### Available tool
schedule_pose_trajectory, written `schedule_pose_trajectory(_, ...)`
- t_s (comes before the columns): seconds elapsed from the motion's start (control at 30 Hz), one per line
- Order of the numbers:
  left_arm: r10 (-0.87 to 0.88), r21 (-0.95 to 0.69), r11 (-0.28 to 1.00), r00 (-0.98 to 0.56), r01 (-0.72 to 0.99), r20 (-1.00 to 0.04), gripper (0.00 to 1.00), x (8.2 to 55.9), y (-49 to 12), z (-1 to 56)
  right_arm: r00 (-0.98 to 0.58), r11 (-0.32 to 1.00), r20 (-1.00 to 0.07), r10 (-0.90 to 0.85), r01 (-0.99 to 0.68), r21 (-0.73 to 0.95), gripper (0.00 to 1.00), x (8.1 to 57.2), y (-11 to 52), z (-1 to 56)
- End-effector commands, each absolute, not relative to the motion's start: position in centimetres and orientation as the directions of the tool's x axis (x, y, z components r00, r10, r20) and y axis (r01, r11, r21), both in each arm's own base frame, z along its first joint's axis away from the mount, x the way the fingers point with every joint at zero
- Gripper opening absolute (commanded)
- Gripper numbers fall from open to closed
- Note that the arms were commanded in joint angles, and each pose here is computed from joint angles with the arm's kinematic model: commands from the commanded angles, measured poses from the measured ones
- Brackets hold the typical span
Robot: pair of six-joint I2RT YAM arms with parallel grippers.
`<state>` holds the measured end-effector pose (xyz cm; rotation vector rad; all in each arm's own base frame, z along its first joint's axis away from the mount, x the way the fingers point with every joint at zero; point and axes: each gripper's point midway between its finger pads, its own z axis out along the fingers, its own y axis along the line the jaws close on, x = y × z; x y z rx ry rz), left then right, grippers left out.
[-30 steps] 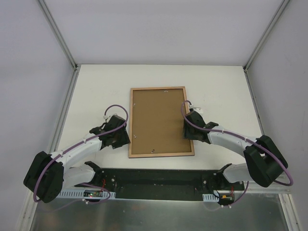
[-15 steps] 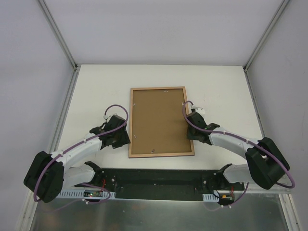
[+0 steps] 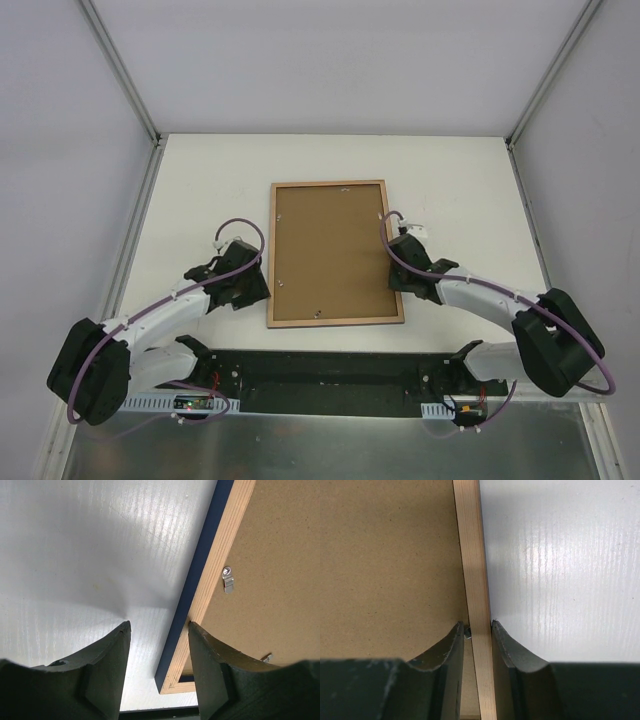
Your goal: Put the photo into the frame
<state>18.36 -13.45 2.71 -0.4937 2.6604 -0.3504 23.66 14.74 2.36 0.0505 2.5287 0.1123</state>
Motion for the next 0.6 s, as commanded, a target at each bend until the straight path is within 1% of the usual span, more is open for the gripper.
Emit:
schedule_pose_trajectory(0.0,-0.410,-0.327,0.898,-0.832,-0.295,-0.373,0.50,18.5,-13.3,3.3,-0.844,0.995,-0.533,0.057,0.006,0.098,0.07,22.1,14.4,1.2)
schedule_pose_trajectory(0.13,-0.407,-0.333,0.898,-0.826,-0.286,-0.390,0.51,19.0,-13.5,4.1,-0.846,0.994,-0.531,0.057,-0.002,0.109,0.06,21.9,14.6,1.2)
schedule_pose_trajectory(0.33,-0.395,-0.312,0.909,-0.812,-0.277,-0.430,0.60,20.3,-13.1,5.5,-0.846,0.994,-0.530,0.057,-0.003,0.112,0.04,21.3,14.1,0.9)
schedule_pose_trajectory(0.4,-0.388,-0.309,0.912,-0.811,-0.270,-0.438,0.61,21.0,-13.4,6.0,-0.842,0.993,-0.536,0.063,0.000,0.117,0.04,21.0,13.9,0.9)
schedule_pose_trajectory(0.57,-0.355,-0.285,0.926,-0.833,-0.250,-0.425,0.63,22.6,-14.4,6.3,-0.841,0.992,-0.538,0.065,-0.003,0.125,0.04,20.5,13.6,1.0)
